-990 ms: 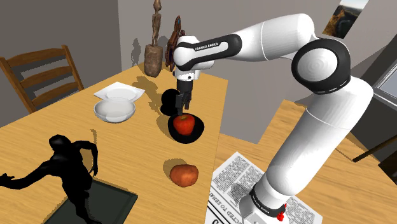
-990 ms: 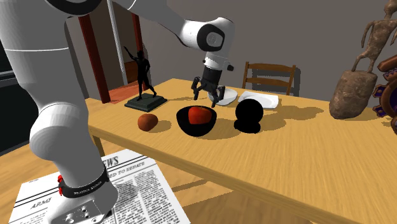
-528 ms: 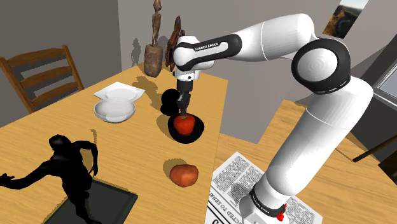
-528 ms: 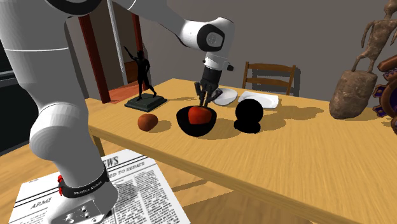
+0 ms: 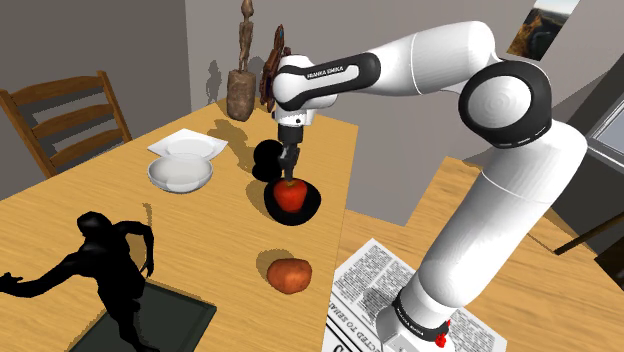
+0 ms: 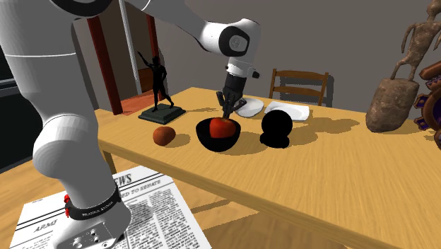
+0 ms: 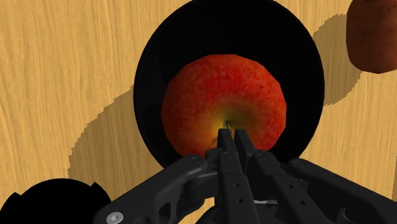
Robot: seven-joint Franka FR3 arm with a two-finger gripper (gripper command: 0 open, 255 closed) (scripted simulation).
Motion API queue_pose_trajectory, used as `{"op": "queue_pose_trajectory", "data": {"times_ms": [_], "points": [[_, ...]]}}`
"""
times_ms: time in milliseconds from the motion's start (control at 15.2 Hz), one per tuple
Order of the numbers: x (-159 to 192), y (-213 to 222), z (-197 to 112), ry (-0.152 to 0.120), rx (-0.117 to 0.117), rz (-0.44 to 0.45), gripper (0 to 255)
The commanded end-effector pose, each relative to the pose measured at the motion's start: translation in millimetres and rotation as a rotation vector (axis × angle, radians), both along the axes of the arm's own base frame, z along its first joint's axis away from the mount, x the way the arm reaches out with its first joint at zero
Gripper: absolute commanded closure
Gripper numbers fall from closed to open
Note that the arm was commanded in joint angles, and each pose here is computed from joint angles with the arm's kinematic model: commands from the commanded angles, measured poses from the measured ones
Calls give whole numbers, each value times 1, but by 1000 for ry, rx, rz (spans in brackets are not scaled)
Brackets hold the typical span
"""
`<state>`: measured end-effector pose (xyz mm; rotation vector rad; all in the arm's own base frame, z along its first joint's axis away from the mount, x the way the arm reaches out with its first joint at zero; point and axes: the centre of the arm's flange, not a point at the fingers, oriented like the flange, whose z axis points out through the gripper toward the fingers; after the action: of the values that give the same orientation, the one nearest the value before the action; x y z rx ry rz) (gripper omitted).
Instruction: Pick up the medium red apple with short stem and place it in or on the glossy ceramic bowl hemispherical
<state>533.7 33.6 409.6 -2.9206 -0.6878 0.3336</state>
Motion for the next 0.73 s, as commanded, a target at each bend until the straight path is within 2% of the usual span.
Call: {"op": "queue_pose_trajectory", "data": {"times_ms": [0,660], "points": [[0,0,8,0,0,0,255],[0,0,61,0,0,0,255]]}}
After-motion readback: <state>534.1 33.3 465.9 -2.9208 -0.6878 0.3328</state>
